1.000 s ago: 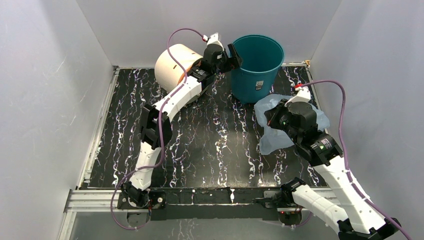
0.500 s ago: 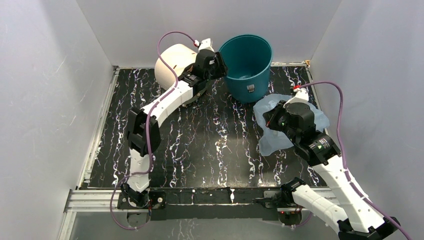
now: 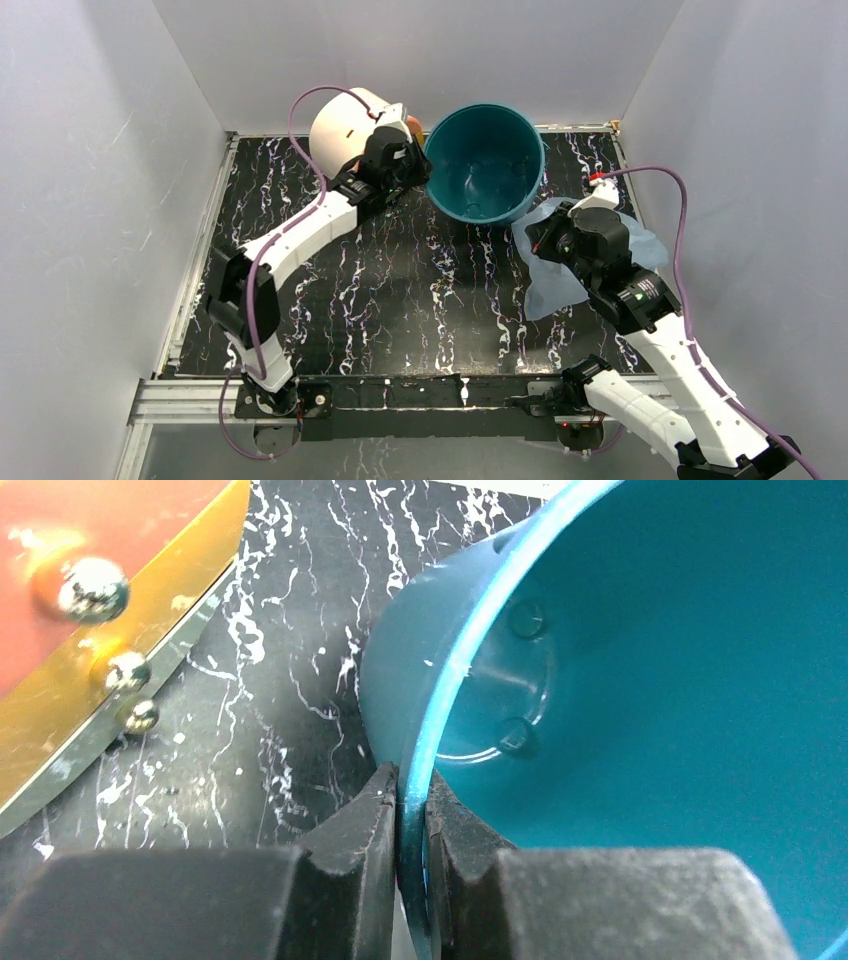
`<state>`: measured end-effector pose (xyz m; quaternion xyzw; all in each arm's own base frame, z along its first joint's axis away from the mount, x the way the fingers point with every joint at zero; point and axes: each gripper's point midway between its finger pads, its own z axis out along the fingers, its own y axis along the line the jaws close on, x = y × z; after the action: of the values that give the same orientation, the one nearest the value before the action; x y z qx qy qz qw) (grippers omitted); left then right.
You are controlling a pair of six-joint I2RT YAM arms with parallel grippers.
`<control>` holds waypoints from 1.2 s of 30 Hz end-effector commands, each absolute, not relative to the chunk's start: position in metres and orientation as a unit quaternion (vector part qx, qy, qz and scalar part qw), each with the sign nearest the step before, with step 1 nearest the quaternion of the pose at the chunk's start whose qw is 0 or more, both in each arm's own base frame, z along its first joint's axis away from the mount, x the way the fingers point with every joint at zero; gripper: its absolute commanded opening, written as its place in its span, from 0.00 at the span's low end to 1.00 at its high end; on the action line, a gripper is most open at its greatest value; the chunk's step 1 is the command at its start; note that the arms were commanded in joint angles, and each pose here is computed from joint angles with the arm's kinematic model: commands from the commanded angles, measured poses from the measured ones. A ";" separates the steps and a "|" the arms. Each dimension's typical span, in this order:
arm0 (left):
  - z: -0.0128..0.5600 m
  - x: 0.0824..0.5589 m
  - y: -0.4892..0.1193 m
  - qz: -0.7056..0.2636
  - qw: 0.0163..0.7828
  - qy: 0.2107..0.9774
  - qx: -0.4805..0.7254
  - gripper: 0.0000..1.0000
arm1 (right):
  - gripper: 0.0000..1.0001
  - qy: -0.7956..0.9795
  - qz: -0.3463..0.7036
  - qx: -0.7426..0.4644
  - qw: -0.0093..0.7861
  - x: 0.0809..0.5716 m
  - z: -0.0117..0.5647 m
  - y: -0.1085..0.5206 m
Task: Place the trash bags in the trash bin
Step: Move the trash bin to the center of the board.
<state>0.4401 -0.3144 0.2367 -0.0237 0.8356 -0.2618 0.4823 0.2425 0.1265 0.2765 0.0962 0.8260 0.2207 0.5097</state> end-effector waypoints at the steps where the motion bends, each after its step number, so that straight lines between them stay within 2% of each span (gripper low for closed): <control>1: 0.290 0.414 -0.293 -0.286 0.524 0.802 -0.020 0.03 | 0.03 0.809 0.236 0.105 0.528 0.249 0.288 0.129; 12: 0.280 0.324 -0.238 -0.274 0.488 0.828 0.010 0.00 | 0.03 0.807 0.250 0.103 0.525 0.254 0.287 0.138; 17: 0.282 0.293 -0.204 -0.238 0.487 0.840 0.010 0.06 | 0.03 0.812 0.256 0.096 0.515 0.258 0.282 0.146; 25: 0.290 0.270 -0.175 -0.186 0.461 0.867 0.010 0.13 | 0.03 0.817 0.276 0.084 0.499 0.264 0.275 0.162; 30: 0.282 0.261 -0.156 -0.158 0.455 0.876 -0.014 0.24 | 0.03 0.818 0.283 0.073 0.495 0.266 0.277 0.168; 36: 0.287 0.265 -0.139 -0.116 0.467 0.876 -0.037 0.27 | 0.03 0.816 0.297 0.062 0.492 0.267 0.276 0.175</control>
<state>0.2625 -0.1571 0.2690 -0.0109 0.8838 -0.1468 0.4442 0.2614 0.1652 0.2582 0.0742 0.8383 0.2668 0.4697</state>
